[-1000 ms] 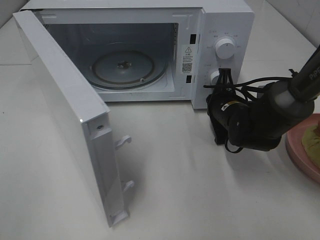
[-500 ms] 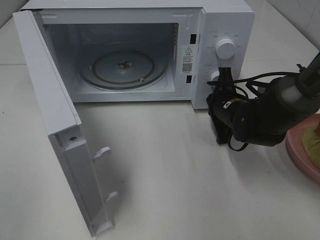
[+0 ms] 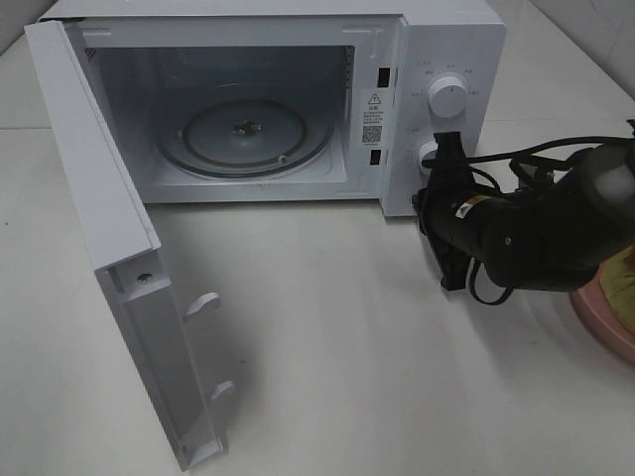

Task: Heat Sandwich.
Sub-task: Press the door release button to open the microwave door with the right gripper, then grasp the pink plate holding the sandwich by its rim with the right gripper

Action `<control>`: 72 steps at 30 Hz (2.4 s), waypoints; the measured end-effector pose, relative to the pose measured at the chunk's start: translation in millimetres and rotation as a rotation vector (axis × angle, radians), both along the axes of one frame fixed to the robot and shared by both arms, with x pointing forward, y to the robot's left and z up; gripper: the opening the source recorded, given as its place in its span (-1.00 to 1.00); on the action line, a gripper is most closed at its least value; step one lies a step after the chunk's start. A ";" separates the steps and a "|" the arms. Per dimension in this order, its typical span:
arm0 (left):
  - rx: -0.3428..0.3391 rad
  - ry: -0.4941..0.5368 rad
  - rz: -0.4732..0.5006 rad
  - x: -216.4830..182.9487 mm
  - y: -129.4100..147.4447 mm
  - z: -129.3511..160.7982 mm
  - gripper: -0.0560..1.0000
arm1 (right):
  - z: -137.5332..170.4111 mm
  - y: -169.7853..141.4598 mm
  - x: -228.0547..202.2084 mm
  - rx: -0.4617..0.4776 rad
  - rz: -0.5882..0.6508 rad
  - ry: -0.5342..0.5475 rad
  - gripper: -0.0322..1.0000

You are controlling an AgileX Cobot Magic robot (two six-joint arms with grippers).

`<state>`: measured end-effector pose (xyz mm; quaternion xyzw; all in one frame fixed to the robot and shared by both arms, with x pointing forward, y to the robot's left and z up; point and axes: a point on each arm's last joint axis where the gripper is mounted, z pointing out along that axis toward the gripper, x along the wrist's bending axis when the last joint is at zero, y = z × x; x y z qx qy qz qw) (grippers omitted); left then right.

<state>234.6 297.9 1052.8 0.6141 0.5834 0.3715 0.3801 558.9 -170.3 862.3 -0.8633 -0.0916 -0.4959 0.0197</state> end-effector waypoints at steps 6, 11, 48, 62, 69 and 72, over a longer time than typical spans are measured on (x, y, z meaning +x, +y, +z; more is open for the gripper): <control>0.000 0.000 0.000 0.0 0.0 0.0 0.98 | 2.1 -6.4 -26.9 -0.053 0.051 0.075 -0.92; 0.000 0.000 0.000 0.0 0.0 0.0 0.98 | 15.1 -13.4 -48.0 -0.115 0.118 0.127 -0.92; 0.000 0.000 0.000 0.0 0.0 0.0 0.98 | 80.0 -26.7 -136.7 -0.799 1.219 0.380 -0.63; 0.000 0.000 0.000 0.0 0.0 0.0 0.98 | 113.1 -35.3 -122.4 -1.043 1.393 0.522 -0.22; 0.000 0.000 0.000 0.0 0.0 0.0 0.98 | 136.1 -36.3 -106.7 -1.174 1.375 0.476 0.43; 0.000 0.000 0.000 0.0 0.0 0.0 0.98 | 139.2 -39.3 -103.1 -1.188 1.364 0.473 0.71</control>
